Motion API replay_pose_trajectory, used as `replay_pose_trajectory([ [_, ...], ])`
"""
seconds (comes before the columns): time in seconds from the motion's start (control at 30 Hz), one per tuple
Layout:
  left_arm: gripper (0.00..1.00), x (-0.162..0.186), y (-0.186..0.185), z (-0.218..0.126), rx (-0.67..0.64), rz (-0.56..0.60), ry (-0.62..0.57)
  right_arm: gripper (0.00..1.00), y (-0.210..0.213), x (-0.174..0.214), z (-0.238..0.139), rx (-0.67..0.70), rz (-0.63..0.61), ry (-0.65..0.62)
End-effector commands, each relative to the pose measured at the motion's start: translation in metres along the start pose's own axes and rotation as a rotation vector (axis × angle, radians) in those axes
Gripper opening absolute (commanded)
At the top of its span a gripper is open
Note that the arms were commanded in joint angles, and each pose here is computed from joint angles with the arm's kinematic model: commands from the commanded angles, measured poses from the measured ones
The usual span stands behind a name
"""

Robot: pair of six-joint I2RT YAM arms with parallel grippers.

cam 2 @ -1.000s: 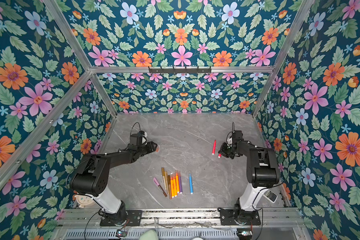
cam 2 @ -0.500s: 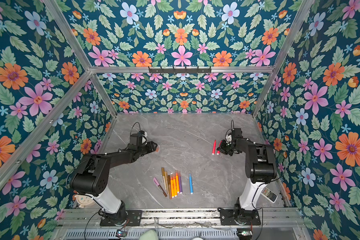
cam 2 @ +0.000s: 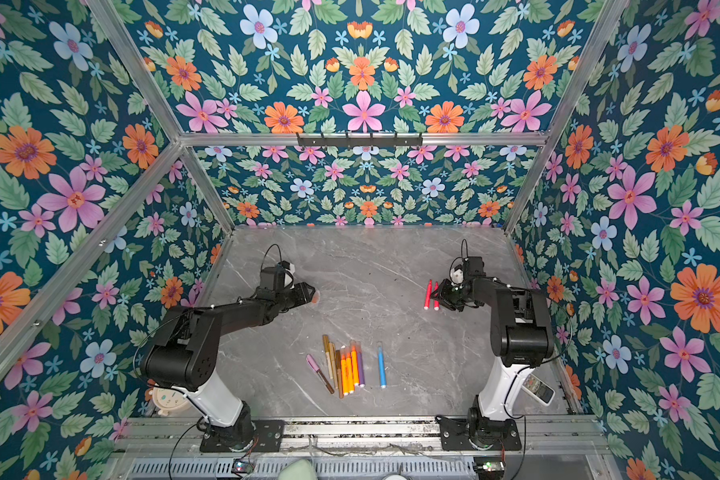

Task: Open the pen caps
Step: 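Lower the marker beside the first pink marker and open the right gripper, then move the right gripper back over the marker bunch to the blue marker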

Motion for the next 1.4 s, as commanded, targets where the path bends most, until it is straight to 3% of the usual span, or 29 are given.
replay_pose_trajectory([
  [0.0, 0.51, -0.003, -0.003, 0.001, 0.015, 0.014, -0.006, 0.36, -0.007, 0.005, 0.0, 0.043, 0.016, 0.015],
  [0.5, 0.51, -0.001, -0.003, 0.001, 0.016, 0.017, 0.003, 0.75, -0.002, 0.006, 0.001, -0.007, 0.005, 0.005],
  [0.93, 0.51, -0.002, -0.005, -0.001, 0.025, 0.018, 0.003, 0.75, 0.016, 0.003, -0.015, 0.052, -0.047, -0.038],
  [1.37, 0.51, -0.004, -0.007, -0.007, 0.029, 0.023, -0.008, 0.75, 0.018, 0.005, -0.007, 0.115, -0.034, -0.018],
])
Point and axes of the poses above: each gripper's point midway between its finger pads, its own z axis out along the fingers, its own y axis along the line the jaws close on, x = y × z, the point moved 4 cm from there along -z, back along the fingers, and after that the axes turned 1 degree about -z, right-handed, at the moved point
